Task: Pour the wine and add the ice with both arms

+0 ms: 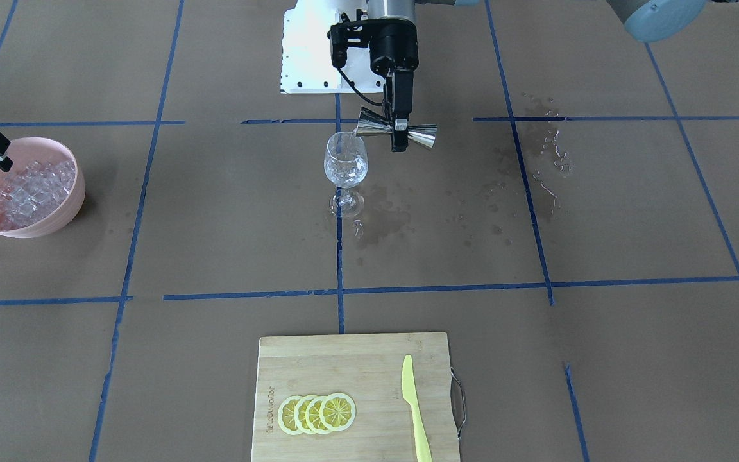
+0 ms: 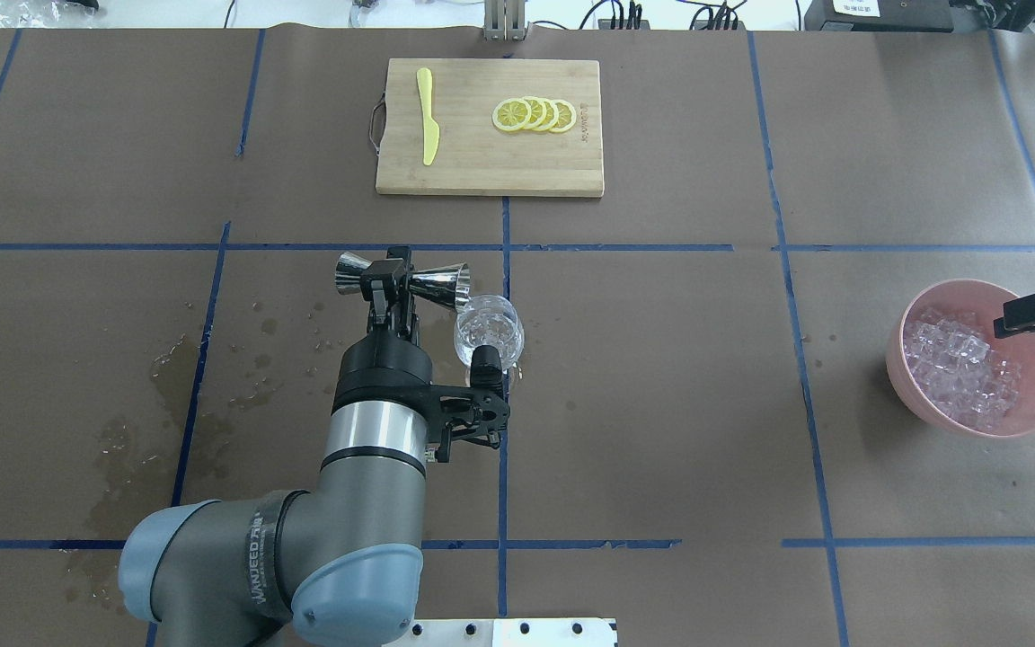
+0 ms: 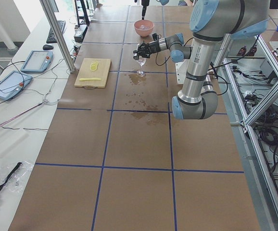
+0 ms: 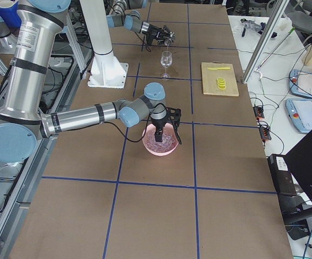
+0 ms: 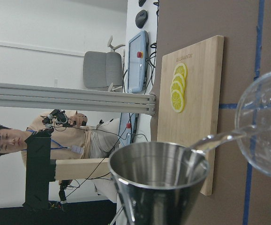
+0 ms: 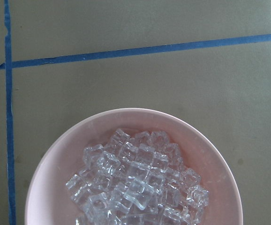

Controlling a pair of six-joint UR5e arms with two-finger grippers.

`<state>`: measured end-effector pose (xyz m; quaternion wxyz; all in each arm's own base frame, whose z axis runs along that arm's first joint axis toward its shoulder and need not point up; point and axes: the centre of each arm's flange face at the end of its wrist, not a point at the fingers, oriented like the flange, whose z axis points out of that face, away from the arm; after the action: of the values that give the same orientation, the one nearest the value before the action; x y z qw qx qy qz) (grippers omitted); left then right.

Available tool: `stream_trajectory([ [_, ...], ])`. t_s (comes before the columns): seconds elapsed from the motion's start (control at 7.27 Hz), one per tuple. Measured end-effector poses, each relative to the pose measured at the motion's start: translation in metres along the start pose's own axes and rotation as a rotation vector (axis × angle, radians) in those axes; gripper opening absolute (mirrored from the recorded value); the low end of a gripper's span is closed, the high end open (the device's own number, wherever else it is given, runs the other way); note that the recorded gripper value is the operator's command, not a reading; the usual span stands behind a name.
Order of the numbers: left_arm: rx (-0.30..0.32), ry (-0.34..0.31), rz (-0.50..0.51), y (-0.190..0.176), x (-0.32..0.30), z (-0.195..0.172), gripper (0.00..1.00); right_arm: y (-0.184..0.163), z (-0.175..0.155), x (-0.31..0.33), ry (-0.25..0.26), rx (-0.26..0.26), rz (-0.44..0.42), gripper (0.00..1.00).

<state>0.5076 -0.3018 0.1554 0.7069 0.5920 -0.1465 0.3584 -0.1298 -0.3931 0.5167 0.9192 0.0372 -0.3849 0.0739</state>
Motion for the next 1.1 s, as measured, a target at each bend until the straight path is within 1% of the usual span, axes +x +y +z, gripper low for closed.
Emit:
stream_trajectory([
  [0.55, 0.0, 0.001, 0.001, 0.0, 0.0, 0.0, 0.0, 0.0, -0.002, -0.003, -0.023, 0.017, 0.001, 1.0],
  [0.83, 0.004, -0.003, -0.02, 0.002, -0.008, -0.001, 0.0, -0.001, 0.0, -0.003, -0.021, 0.015, 0.002, 1.0],
  [1.1, 0.018, -0.007, -0.063, 0.011, -0.024, -0.006, 0.0, -0.001, 0.011, 0.003, -0.007, 0.01, 0.001, 1.0],
])
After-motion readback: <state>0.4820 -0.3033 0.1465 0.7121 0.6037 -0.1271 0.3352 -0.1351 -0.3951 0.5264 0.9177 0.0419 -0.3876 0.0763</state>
